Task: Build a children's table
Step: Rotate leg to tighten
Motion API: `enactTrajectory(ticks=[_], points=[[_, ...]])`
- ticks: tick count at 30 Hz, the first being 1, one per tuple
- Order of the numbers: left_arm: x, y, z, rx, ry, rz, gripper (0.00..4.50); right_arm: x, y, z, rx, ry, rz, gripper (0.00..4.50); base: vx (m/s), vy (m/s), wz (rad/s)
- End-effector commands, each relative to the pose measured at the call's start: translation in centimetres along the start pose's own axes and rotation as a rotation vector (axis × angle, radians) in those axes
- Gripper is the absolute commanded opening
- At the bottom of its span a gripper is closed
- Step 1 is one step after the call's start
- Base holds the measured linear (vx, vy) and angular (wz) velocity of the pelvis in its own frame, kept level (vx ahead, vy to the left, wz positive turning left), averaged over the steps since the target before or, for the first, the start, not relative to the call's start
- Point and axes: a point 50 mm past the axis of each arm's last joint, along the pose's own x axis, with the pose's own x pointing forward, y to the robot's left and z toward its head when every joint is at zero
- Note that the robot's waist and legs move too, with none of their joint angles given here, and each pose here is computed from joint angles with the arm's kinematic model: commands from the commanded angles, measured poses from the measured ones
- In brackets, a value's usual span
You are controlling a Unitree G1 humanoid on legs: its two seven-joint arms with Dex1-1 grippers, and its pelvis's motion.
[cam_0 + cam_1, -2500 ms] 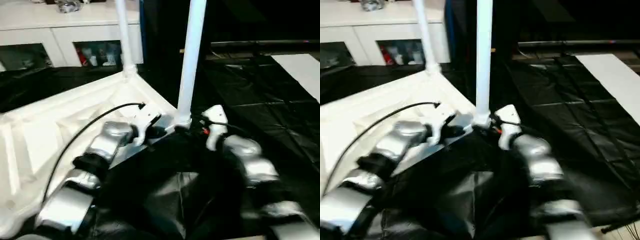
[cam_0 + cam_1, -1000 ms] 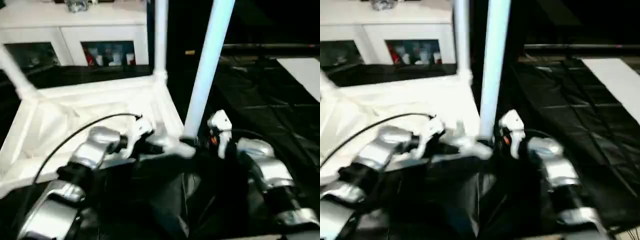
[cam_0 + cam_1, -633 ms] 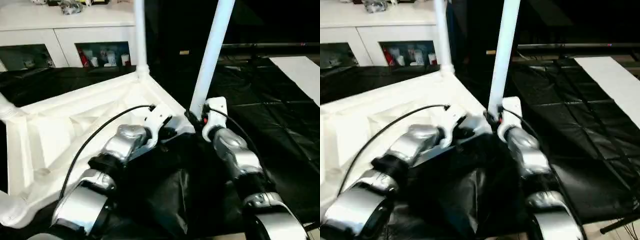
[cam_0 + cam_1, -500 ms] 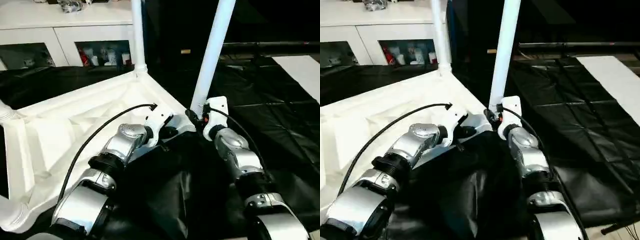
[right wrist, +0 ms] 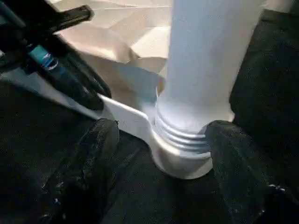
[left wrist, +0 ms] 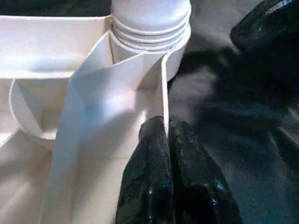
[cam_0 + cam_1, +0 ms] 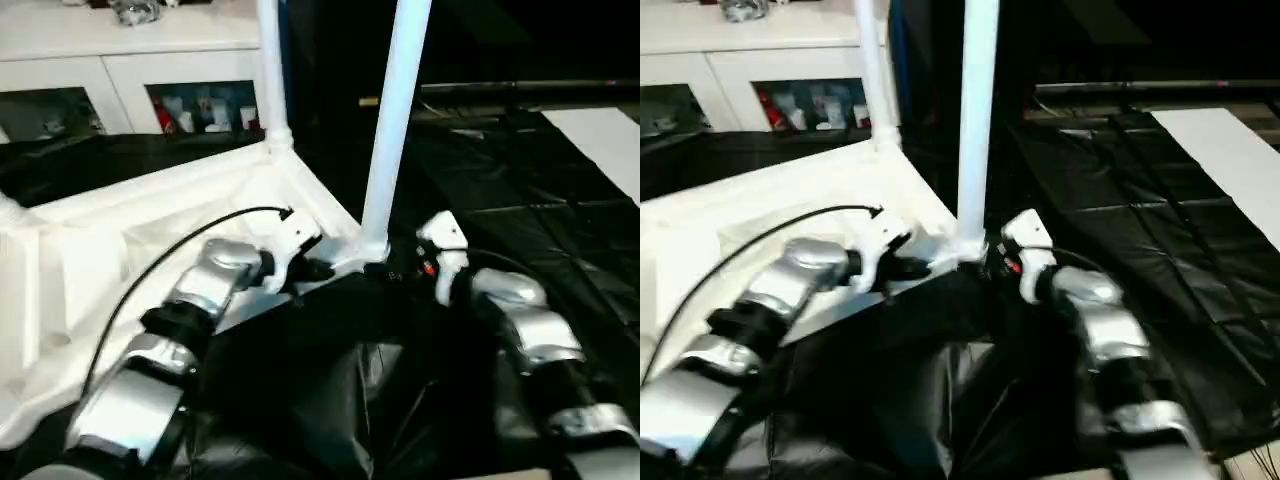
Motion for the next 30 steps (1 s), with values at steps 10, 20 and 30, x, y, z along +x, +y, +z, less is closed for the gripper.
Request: enactTrajectory(ticks=[10, 20, 30], points=[[-0.9, -2.4, -0.6, 0.077, 0.037, -0.303, 0.00, 0.2, 1.3, 0.2, -0.047, 0.031, 0.154, 3.10, 0.000, 0.000, 0.00], [-1.1, -2.4, -0.4, 0.085, 0.033, -0.313, 0.00, -0.3, 2.0, -0.6, -0.014, 0.071, 0.253, 2.55, 0.000, 0.000, 0.00], [-0.6, -1.9, -0.3, 0.033, 0.019, -0.227, 0.00, 0.4, 1.5, -1.2, 0.043, 0.064, 0.130, 2.51, 0.000, 0.000, 0.00]])
